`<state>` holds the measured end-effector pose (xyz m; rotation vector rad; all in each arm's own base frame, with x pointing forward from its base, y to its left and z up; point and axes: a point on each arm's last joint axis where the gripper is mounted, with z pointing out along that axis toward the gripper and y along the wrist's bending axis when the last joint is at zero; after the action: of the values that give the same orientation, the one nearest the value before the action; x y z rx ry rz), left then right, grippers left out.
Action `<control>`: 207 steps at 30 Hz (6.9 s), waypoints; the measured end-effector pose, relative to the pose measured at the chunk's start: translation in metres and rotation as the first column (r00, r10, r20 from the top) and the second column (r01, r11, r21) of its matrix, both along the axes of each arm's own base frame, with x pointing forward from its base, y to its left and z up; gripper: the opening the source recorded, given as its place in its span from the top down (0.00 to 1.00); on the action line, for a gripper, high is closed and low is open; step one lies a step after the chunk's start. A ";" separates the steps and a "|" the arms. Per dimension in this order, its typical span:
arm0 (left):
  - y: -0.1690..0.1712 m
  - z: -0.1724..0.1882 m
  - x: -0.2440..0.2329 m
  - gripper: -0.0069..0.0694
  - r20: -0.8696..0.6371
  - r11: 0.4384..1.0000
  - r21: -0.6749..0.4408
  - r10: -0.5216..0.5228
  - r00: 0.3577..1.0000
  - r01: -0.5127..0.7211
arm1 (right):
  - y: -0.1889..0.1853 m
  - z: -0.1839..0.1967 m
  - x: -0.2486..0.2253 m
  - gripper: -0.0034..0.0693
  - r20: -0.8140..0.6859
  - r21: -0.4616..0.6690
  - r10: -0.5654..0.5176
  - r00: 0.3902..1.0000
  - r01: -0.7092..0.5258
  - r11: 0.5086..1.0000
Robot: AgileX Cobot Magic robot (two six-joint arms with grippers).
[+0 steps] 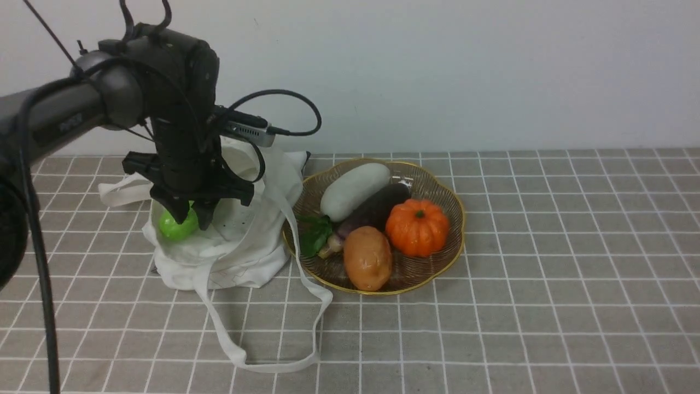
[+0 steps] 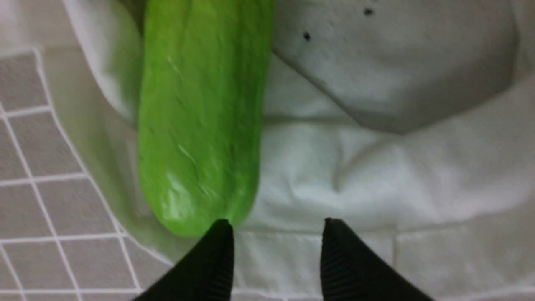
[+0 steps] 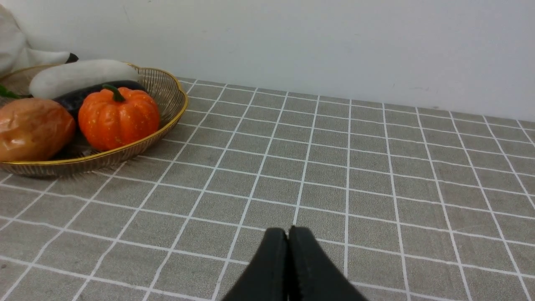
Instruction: Take vegetables from bag on grey coffee tablecloth place on plate.
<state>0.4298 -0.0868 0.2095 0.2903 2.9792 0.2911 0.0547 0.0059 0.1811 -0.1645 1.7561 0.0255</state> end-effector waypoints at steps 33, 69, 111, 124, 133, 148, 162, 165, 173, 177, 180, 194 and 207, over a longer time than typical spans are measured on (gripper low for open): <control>-0.035 0.026 -0.009 0.40 0.092 0.985 0.118 -0.135 0.986 0.124 | 0.000 0.000 0.000 0.97 0.000 0.000 0.000 1.000 0.000 1.000; -0.162 -0.003 -0.023 0.22 0.350 0.853 -0.449 -0.104 0.931 0.264 | 0.000 0.000 0.000 0.97 0.000 0.000 0.000 1.000 0.000 1.000; 0.001 0.147 -0.288 0.92 0.620 0.829 -0.342 -0.155 0.769 0.443 | 0.000 0.000 0.000 0.97 0.000 0.000 0.000 1.000 0.000 1.000; 0.008 0.113 -0.300 0.92 0.506 0.853 -0.334 -0.197 0.840 0.401 | 0.000 0.000 0.000 0.97 0.000 0.000 0.000 1.000 0.000 1.000; 0.008 0.113 -0.300 0.92 0.506 0.853 -0.335 -0.196 0.840 0.401 | 0.000 0.000 0.000 0.97 0.000 0.000 0.000 1.000 0.000 1.000; 0.051 0.117 -0.335 0.92 0.683 0.892 -0.307 -0.036 0.729 0.331 | 0.000 0.000 0.000 0.97 0.000 0.000 0.000 1.000 0.000 1.000; 0.082 0.032 -0.377 0.92 0.929 0.951 -0.181 0.081 0.360 0.251 | 0.000 0.000 0.000 0.97 0.000 0.000 0.000 1.000 0.000 1.000; 0.085 0.008 -0.381 0.92 0.936 0.960 -0.181 0.102 0.336 0.213 | 0.000 0.000 0.000 0.97 0.000 0.000 0.000 1.000 0.000 1.000; 0.085 -0.035 -0.377 0.92 0.893 0.965 -0.202 0.110 0.437 0.170 | 0.000 0.000 0.000 0.97 0.000 0.000 0.000 1.000 0.000 1.000; 0.085 -0.039 -0.377 0.92 0.888 0.965 -0.204 0.110 0.447 0.167 | 0.000 0.000 0.000 0.97 0.000 0.000 0.000 1.000 0.000 1.000; 0.085 -0.039 -0.377 0.92 0.887 0.964 -0.205 0.111 0.448 0.167 | 0.000 0.000 0.000 0.97 0.000 0.000 0.000 1.000 0.000 1.000; 0.085 -0.039 -0.377 0.92 0.887 0.965 -0.205 0.110 0.449 0.167 | 0.000 0.000 0.000 0.97 0.000 0.000 0.000 1.000 0.000 1.000; 0.085 -0.039 -0.377 0.92 0.887 0.964 -0.205 0.111 0.449 0.167 | 0.000 0.000 0.000 0.97 0.000 0.000 0.000 1.000 0.000 1.000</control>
<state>0.0525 -0.0015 0.1702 0.0880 1.8791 -0.0008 0.0547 0.0059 0.1811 -0.1645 1.7561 0.0255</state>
